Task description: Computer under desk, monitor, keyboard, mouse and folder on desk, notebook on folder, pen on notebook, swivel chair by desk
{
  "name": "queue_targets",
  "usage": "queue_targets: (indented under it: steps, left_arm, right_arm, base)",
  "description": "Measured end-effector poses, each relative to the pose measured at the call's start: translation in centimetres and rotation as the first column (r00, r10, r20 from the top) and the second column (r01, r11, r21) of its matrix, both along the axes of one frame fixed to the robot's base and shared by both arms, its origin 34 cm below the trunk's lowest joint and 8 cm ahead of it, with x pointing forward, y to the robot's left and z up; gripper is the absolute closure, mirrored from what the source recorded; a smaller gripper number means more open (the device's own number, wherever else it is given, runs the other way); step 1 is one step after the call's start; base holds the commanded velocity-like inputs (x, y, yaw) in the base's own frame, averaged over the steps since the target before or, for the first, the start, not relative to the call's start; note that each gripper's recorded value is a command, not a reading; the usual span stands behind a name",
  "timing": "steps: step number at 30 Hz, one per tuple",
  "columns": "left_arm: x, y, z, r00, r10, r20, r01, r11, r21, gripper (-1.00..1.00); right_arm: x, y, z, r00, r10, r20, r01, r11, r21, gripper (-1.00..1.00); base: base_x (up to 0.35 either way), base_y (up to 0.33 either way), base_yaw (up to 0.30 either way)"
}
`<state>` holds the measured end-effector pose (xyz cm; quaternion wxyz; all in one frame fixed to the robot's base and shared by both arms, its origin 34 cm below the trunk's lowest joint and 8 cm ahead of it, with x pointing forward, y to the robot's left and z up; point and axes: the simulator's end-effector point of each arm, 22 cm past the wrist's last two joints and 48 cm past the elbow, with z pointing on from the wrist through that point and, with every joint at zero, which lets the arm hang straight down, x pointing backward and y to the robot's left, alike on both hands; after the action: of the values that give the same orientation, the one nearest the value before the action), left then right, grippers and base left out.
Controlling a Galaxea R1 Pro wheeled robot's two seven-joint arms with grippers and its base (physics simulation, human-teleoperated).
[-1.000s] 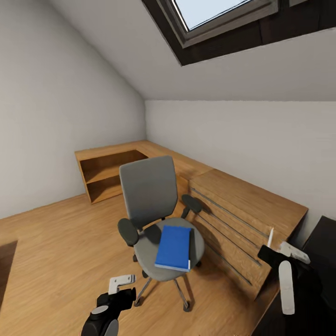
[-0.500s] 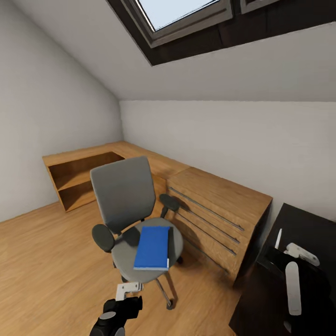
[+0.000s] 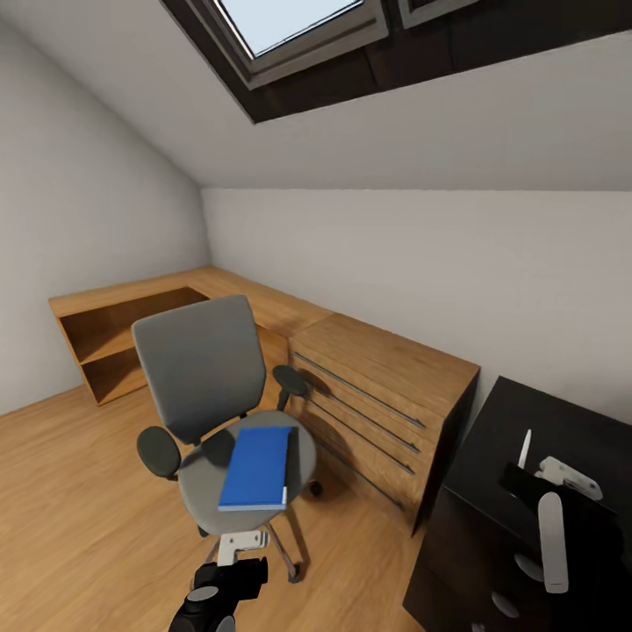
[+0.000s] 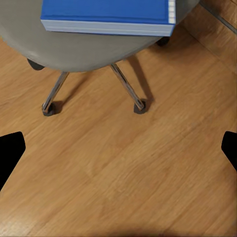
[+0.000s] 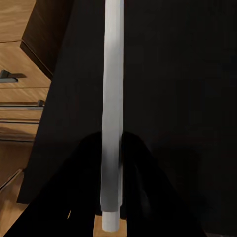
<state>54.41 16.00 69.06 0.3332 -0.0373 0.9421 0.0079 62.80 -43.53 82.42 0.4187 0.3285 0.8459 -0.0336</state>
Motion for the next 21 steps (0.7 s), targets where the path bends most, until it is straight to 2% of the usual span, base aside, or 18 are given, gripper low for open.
queue_targets:
  steps: [17,21]
  left_arm:
    - [0.0,0.0,0.1,1.000,0.001,0.002,-0.001,1.000,-0.001,-1.00]
    - [0.1,0.0,0.1,1.000,0.000,0.003,0.000,1.000,-0.001,-1.00]
  right_arm:
    - [0.0,0.1,-0.1,1.000,0.001,0.000,-0.001,1.000,0.004,1.00]
    - [-0.1,0.4,-1.5,1.000,0.006,-0.031,-0.006,1.000,0.013,1.00]
  base:
    - [0.000,-0.001,0.000]
    - [0.000,0.000,0.000]
